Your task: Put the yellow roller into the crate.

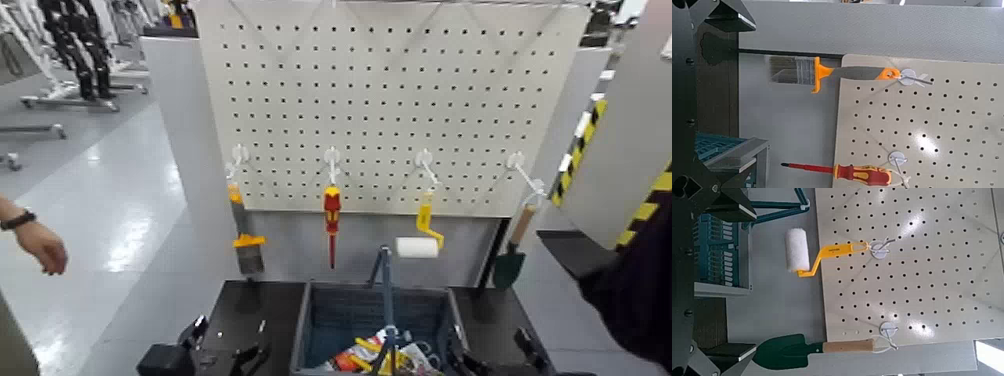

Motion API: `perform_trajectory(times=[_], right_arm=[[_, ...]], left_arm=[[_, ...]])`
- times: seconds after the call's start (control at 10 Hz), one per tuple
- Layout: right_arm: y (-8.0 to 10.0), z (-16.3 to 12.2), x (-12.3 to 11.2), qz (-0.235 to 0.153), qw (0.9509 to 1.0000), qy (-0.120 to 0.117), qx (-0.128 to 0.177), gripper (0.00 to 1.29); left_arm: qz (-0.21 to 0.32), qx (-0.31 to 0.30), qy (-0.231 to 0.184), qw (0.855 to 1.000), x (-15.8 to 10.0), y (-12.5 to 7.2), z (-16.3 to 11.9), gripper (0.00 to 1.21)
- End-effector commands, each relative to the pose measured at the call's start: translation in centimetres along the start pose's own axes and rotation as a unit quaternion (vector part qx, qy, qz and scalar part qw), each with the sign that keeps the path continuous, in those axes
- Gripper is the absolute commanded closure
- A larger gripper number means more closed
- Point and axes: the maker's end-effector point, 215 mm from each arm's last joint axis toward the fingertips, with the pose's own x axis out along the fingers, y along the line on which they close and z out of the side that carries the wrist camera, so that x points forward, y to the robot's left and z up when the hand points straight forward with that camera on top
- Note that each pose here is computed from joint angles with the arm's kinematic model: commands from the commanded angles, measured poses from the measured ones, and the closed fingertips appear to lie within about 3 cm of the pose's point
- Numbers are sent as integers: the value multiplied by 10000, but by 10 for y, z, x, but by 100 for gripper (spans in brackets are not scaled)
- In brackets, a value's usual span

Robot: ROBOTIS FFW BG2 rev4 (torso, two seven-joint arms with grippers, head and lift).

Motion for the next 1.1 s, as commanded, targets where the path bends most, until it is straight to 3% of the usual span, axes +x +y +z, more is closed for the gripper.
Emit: perform_trajectory(times=[0.1,0.5,0.7,1.1], right_arm=[[0,-1,1,-11,10000,23,1,14],[-6,2,10,104,9999,109,-82,14],[-7,5,26,534,9981,244,-168,14],[-3,26,64,1300,9895,397,-492,13]], left_arm=[[13,9,-20,10000,0,0,1,11],[8,10,20,10000,0,0,-1,11],[0,-11,29,10000,1,0,-2,11],[-13,-26,45,10000,2,-3,-3,11]])
